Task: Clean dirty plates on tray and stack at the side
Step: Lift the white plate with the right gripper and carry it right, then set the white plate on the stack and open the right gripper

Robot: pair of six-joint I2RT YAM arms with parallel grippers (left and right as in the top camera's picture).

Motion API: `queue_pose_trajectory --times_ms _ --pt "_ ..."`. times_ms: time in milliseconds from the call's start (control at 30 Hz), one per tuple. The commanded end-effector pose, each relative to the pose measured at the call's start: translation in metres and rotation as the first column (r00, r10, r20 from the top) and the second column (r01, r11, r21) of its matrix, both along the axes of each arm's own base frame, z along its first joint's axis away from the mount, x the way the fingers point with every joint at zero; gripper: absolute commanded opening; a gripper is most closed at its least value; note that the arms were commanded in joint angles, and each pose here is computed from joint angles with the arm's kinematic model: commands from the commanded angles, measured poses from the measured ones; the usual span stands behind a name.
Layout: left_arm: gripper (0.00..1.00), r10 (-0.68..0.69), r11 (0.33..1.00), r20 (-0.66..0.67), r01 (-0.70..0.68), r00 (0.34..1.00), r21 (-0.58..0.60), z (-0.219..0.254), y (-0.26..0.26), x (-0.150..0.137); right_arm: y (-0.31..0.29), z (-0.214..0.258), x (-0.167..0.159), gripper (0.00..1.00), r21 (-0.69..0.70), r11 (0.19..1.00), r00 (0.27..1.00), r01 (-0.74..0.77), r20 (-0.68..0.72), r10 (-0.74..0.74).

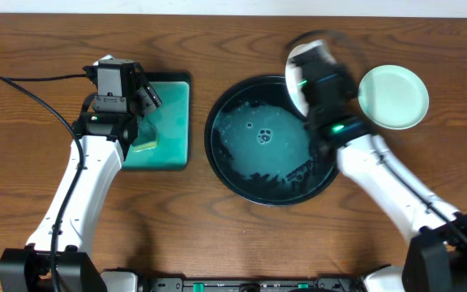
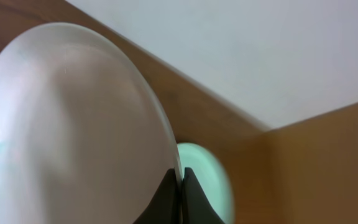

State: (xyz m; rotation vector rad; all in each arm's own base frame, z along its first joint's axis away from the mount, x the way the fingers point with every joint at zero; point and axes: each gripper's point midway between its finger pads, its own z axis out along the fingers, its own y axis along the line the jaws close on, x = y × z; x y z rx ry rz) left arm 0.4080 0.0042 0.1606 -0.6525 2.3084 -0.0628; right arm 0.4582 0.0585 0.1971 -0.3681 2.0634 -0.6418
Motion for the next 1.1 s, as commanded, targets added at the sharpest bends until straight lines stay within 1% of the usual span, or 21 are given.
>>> queue_pose_trajectory --times_ms 0,67,100,133,233,267,333,433,500,567,800,867,933,967,1000,1033,1067 --pt "0.79 -0.003 1.0 0.002 0.003 1.0 0.009 0.002 0.001 0.002 -0.01 -0.011 0.011 0.01 0.516 0.857 1.0 -0.007 -0.004 0.01" --pt "0.79 -0.003 1.0 0.002 0.003 1.0 0.009 0.002 0.001 0.002 -0.053 -0.026 0.012 0.01 0.655 0.745 0.992 0.126 -0.062 -0.114" --pt "0.79 -0.003 1.0 0.002 0.003 1.0 0.009 0.002 0.001 0.002 -0.071 -0.033 0.01 0.01 0.695 0.695 0.981 0.187 -0.091 -0.173" --pt "0.79 -0.003 1.0 0.002 0.003 1.0 0.009 0.002 0.001 0.002 -0.095 -0.044 0.008 0.01 0.738 0.62 0.958 0.266 -0.133 -0.253" --pt "0.79 -0.003 1.0 0.002 0.003 1.0 0.009 0.002 0.001 0.002 -0.146 -0.073 -0.002 0.01 0.802 0.432 0.885 0.413 -0.241 -0.398" --pt "0.79 -0.003 1.0 0.002 0.003 1.0 0.009 0.002 0.001 0.002 -0.16 -0.084 -0.005 0.01 0.818 0.365 0.861 0.445 -0.278 -0.426" --pt "0.79 -0.003 1.0 0.002 0.003 1.0 0.009 0.002 0.001 0.002 -0.18 -0.101 -0.009 0.01 0.836 0.269 0.83 0.478 -0.329 -0.451" --pt "0.79 -0.003 1.0 0.002 0.003 1.0 0.009 0.002 0.001 0.002 -0.202 -0.124 -0.013 0.01 0.848 0.155 0.791 0.506 -0.385 -0.476" --pt "0.79 -0.003 1.0 0.002 0.003 1.0 0.009 0.002 0.001 0.002 -0.218 -0.137 -0.016 0.01 0.844 0.115 0.762 0.524 -0.404 -0.507" --pt "0.79 -0.003 1.0 0.002 0.003 1.0 0.009 0.002 0.001 0.002 -0.23 -0.143 -0.018 0.01 0.843 0.1 0.748 0.528 -0.406 -0.526" --pt "0.79 -0.003 1.0 0.002 0.003 1.0 0.009 0.002 0.001 0.002 -0.258 -0.137 -0.021 0.02 0.862 0.085 0.734 0.5 -0.369 -0.57" --pt "0.79 -0.003 1.0 0.002 0.003 1.0 0.009 0.002 0.001 0.002 -0.256 -0.139 -0.023 0.11 0.858 0.079 0.732 0.508 -0.381 -0.565" --pt "0.79 -0.002 1.0 0.002 0.002 1.0 0.009 0.002 0.001 0.002 -0.254 -0.141 -0.024 0.17 0.853 0.076 0.73 0.516 -0.392 -0.56" --pt "0.79 -0.003 1.0 0.002 0.003 1.0 0.009 0.002 0.001 0.002 -0.252 -0.142 -0.025 0.18 0.851 0.074 0.729 0.52 -0.397 -0.558" --pt "0.79 -0.003 1.0 0.002 0.003 1.0 0.009 0.002 0.001 0.002 -0.251 -0.143 -0.026 0.21 0.848 0.072 0.727 0.525 -0.403 -0.556" --pt "0.79 -0.003 1.0 0.002 0.003 1.0 0.009 0.002 0.001 0.002 -0.25 -0.144 -0.026 0.26 0.845 0.072 0.727 0.53 -0.408 -0.552" --pt "0.79 -0.003 1.0 0.002 0.003 1.0 0.009 0.002 0.001 0.002 -0.249 -0.144 -0.026 0.36 0.844 0.082 0.733 0.53 -0.407 -0.545"
